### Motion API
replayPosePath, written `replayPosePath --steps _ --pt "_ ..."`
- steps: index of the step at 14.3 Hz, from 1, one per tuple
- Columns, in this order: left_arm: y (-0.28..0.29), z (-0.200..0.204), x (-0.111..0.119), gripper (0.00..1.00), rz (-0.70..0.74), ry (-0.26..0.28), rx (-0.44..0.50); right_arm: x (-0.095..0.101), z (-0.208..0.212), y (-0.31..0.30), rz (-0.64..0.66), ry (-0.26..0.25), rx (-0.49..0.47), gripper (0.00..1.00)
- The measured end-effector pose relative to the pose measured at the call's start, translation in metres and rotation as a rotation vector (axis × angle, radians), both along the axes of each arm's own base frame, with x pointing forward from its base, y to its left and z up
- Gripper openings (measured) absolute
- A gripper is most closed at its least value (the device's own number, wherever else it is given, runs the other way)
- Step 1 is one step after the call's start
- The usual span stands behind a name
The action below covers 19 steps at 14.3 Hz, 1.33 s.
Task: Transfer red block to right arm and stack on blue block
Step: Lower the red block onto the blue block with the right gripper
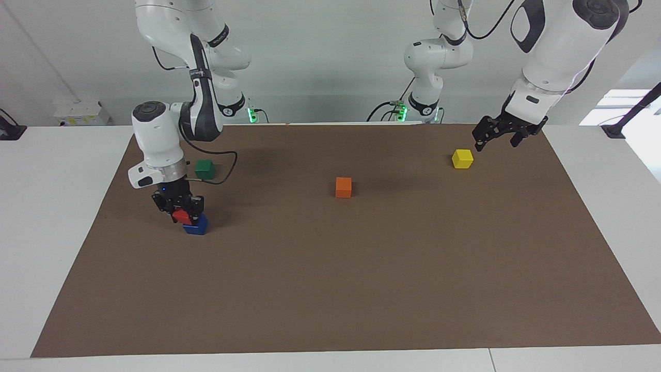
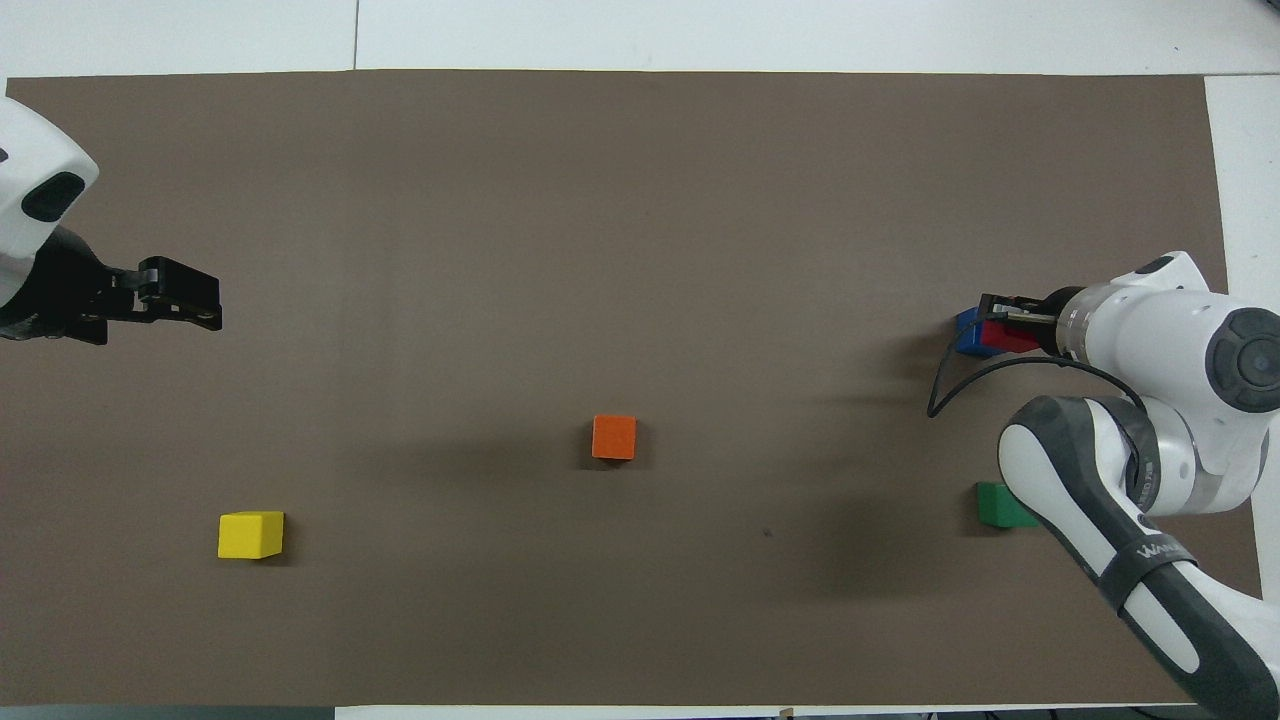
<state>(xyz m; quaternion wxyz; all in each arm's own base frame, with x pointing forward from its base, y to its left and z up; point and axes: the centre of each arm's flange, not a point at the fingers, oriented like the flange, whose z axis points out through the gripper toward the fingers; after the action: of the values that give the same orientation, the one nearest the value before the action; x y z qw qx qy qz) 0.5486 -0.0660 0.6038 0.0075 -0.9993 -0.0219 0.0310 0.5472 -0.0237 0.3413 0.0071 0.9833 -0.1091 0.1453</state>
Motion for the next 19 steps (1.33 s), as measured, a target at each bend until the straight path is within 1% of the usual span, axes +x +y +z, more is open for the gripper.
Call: replayPosePath --steps 2,3,5,7,10,19 --pt "-0.001 0.004 -0.007 1.00 -0.001 0.020 0.005 -0.001 -0.001 0.000 0.002 0.002 -0.001 0.56" --pt "-0.001 0.008 -0.010 1.00 -0.001 0.019 0.006 -0.001 -0.001 0.000 0.002 0.002 -0.001 0.56" --pt "-0.001 0.013 -0.012 1.00 -0.003 0.005 0.006 -0.002 -0.002 0.000 0.002 0.005 -0.001 0.56" --pt "-0.001 0.015 -0.010 1.00 -0.034 -0.017 0.001 -0.003 -0.004 0.000 0.001 0.009 -0.001 0.56" --pt "0.002 0.016 -0.007 1.00 -0.067 -0.034 -0.002 -0.004 -0.004 0.000 0.001 0.010 -0.001 0.56" --pt "0.002 0.016 -0.007 1.00 -0.076 -0.037 -0.003 -0.003 -0.005 0.000 0.002 0.012 0.000 0.56"
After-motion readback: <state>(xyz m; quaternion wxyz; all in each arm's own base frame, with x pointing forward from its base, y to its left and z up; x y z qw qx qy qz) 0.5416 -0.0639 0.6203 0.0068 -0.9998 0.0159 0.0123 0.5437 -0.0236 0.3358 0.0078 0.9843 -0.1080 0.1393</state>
